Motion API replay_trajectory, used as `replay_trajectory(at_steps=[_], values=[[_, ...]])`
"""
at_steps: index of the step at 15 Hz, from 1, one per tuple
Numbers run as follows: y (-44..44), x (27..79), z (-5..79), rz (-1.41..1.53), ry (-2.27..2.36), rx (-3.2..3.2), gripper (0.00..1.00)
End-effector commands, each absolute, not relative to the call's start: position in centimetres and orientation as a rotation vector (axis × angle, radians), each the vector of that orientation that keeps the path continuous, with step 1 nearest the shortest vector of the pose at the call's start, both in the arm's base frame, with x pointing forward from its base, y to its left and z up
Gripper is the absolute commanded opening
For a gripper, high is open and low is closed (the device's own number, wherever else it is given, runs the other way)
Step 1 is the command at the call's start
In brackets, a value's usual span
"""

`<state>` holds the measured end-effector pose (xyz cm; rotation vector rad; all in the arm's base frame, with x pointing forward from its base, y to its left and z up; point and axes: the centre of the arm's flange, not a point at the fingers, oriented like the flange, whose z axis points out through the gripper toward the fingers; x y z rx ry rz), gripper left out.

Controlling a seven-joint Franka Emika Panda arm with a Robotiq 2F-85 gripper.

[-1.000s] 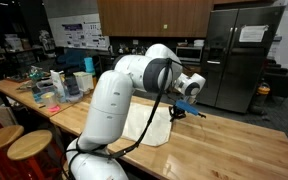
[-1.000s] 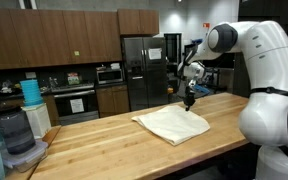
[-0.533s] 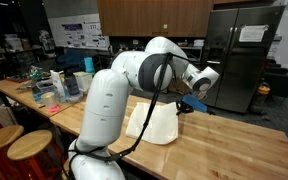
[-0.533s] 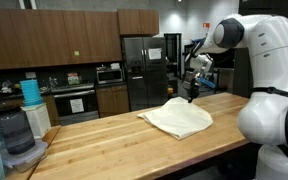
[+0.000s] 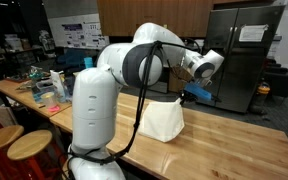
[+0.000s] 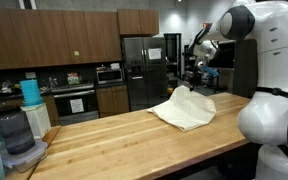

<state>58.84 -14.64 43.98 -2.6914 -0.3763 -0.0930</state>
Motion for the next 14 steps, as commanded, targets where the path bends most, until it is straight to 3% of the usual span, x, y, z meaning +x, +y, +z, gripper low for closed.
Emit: replay_trajectory(at_steps=[1,7,14], values=[[-9.9,57.0,47.3,-0.13,-0.438,-2.729,0.01],[3.0,55.4,47.6,-0.1,-0.525,-2.815,0.01],[18.4,53.3,40.3,0.129,-0.558,-2.96,0.01]])
